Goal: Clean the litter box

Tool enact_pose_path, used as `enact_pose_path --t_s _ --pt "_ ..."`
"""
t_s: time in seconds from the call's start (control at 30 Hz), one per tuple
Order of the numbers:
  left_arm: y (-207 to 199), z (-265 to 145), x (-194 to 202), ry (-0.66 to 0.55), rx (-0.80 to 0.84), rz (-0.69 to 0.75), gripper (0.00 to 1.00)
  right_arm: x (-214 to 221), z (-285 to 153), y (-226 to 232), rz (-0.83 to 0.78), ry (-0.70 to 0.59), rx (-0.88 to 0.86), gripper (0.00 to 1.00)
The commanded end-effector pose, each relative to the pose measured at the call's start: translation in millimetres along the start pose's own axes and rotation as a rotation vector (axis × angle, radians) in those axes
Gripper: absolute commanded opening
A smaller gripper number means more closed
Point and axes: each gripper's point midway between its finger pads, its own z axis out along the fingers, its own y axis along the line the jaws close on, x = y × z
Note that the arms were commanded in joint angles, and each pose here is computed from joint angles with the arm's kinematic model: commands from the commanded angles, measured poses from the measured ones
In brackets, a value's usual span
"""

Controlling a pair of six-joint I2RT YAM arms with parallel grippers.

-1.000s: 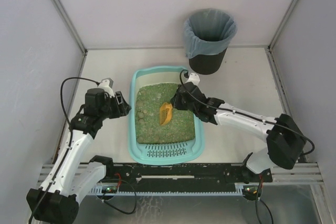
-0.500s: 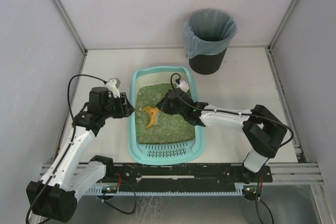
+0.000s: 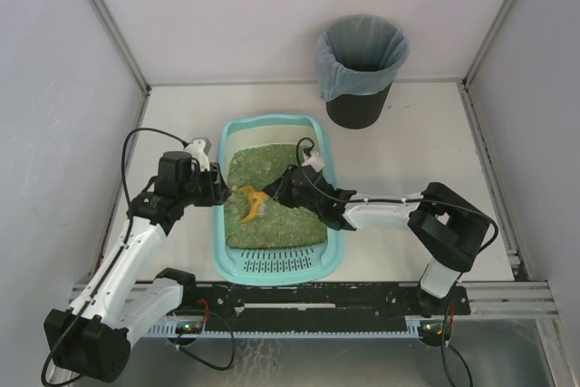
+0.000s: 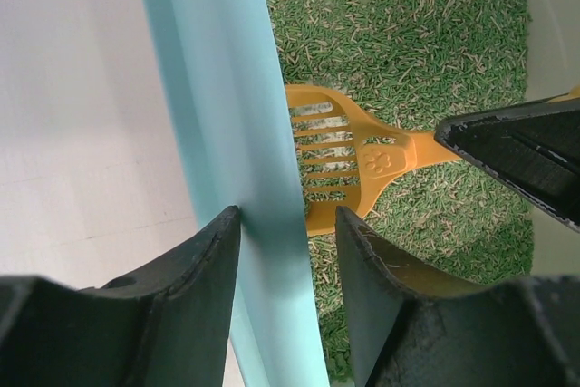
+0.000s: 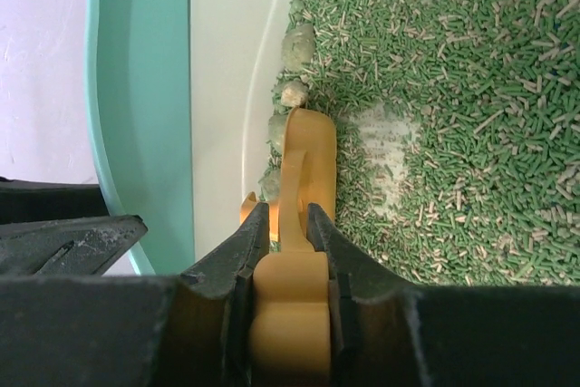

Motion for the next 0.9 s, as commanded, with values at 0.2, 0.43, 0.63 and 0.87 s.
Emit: enact_pose_path --t_s 0.2,0.43,0.63,0.87 --pt "3.4 -4.4 -1.4 -0.035 -0.023 0.020 0.50 -7.0 -34.9 28.9 0.031 -0.033 -0.132 0.00" --pt "3.4 -8.7 -6.1 -0.064 -0.026 0.024 0.50 -39.3 -51.0 29.7 0.040 -0.138 -0.145 0.00" --pt "3.2 -14.0 -11.6 -0.097 -0.030 0.023 0.50 -56.9 -65.6 23.4 0.046 -0.186 -0.148 0.00" --pt "5.8 -23.5 -20.2 -0.156 -0.049 0.017 0.51 -72.6 -90.0 21.2 0.028 -0.216 -0.203 0.00"
